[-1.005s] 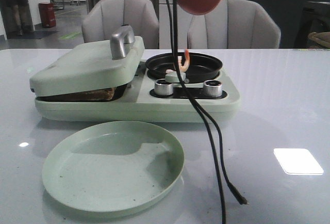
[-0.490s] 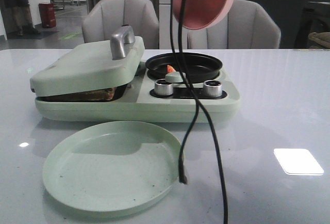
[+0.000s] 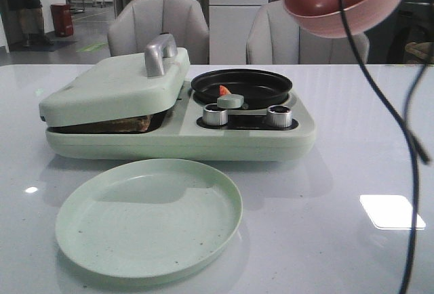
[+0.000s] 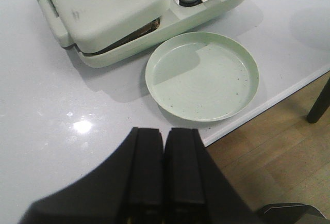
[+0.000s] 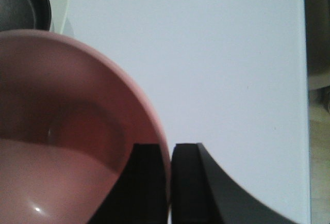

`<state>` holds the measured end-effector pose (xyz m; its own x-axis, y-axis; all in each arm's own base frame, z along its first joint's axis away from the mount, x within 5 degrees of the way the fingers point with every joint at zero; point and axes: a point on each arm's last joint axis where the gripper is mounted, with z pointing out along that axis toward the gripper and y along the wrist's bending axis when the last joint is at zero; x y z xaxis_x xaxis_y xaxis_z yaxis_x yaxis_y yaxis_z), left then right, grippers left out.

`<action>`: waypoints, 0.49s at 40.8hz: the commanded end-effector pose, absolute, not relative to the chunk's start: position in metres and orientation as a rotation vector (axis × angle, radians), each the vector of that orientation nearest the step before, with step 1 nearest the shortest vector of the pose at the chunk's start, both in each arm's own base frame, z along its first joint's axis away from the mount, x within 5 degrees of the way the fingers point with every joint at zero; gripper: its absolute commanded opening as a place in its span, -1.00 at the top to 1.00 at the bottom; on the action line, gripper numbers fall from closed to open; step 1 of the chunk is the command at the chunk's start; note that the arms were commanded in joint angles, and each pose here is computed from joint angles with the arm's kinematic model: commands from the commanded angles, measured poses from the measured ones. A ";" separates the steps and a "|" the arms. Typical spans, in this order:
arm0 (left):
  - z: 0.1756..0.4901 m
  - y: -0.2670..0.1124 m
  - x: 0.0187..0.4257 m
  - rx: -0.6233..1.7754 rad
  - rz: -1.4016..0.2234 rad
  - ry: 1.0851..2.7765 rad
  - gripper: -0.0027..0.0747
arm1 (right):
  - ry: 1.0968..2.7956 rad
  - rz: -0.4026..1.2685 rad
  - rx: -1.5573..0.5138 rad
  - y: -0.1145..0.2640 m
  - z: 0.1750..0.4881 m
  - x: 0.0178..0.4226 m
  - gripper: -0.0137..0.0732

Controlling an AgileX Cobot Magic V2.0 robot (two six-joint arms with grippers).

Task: Make breakfast with bread and shrimp
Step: 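Carry the empty bowl back and set it on the table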

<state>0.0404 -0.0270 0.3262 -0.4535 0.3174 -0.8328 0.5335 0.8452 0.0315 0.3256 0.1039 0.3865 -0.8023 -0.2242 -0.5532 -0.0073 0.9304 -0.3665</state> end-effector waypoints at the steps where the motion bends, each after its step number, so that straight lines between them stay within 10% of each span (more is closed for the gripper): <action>1: 0.339 -0.029 0.043 0.587 -0.327 1.998 0.67 | 2.396 -0.460 -0.123 0.077 0.408 0.293 0.58; 20: 0.339 -0.029 0.043 0.587 -0.327 1.998 0.67 | 2.630 -0.172 -0.038 0.013 0.343 0.238 0.58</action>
<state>0.0404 -0.0270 0.3262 -0.4535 0.3174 -0.8328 0.5335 0.8452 0.0315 0.2425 0.0228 0.3376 -0.9043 -0.0737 -0.4205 0.0025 0.9841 -0.1778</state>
